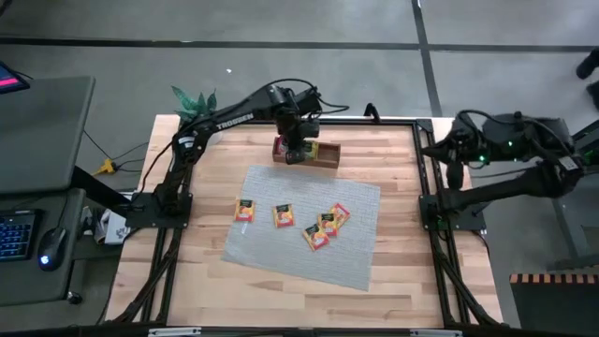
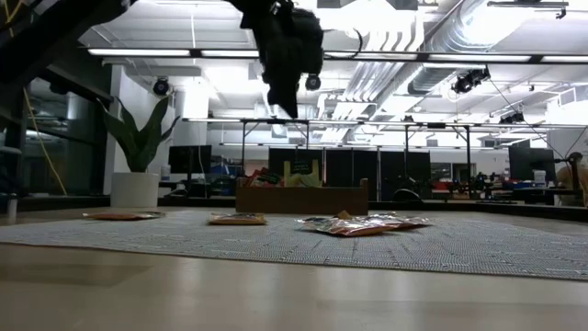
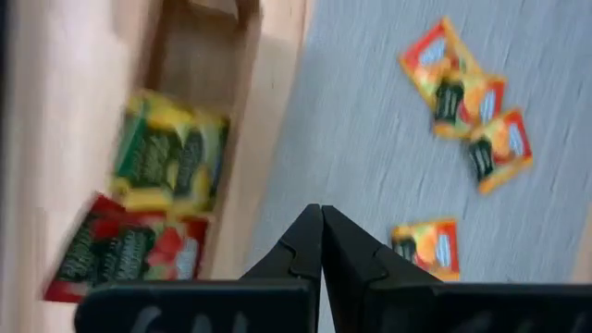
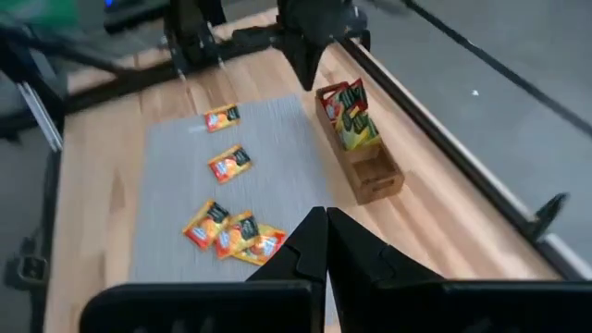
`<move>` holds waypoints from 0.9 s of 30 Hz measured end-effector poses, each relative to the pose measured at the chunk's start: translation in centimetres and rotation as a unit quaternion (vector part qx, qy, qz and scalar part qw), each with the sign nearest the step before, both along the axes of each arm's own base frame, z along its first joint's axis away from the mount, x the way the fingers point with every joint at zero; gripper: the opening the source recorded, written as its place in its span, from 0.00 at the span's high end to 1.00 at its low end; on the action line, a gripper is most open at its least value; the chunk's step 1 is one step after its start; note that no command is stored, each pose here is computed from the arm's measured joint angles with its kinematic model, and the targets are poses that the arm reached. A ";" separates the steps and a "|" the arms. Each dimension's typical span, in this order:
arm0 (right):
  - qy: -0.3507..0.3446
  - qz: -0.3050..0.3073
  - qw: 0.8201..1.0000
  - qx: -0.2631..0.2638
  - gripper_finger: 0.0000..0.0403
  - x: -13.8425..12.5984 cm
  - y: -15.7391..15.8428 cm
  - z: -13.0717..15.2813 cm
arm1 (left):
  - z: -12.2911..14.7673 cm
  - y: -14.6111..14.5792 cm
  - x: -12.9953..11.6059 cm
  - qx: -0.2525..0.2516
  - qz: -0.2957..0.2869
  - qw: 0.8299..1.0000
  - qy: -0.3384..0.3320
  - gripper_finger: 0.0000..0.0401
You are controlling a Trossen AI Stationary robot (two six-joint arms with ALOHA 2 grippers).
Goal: Pick & Place Tea
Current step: Put the orange tea bag into the right section of the wooden organizer
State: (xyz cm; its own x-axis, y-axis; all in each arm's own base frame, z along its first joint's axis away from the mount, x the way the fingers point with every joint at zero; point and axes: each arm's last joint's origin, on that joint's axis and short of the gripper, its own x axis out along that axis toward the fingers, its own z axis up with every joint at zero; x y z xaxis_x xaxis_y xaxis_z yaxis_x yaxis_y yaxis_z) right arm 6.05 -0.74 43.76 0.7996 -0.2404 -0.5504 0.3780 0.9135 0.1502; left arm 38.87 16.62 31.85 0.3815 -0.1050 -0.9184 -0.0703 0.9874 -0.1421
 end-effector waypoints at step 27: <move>-0.171 0.060 0.974 0.138 1.00 8.3 0.6 -15.9 | 7.0 -9.6 -3.7 0.026 -0.011 0.995 -0.100 1.00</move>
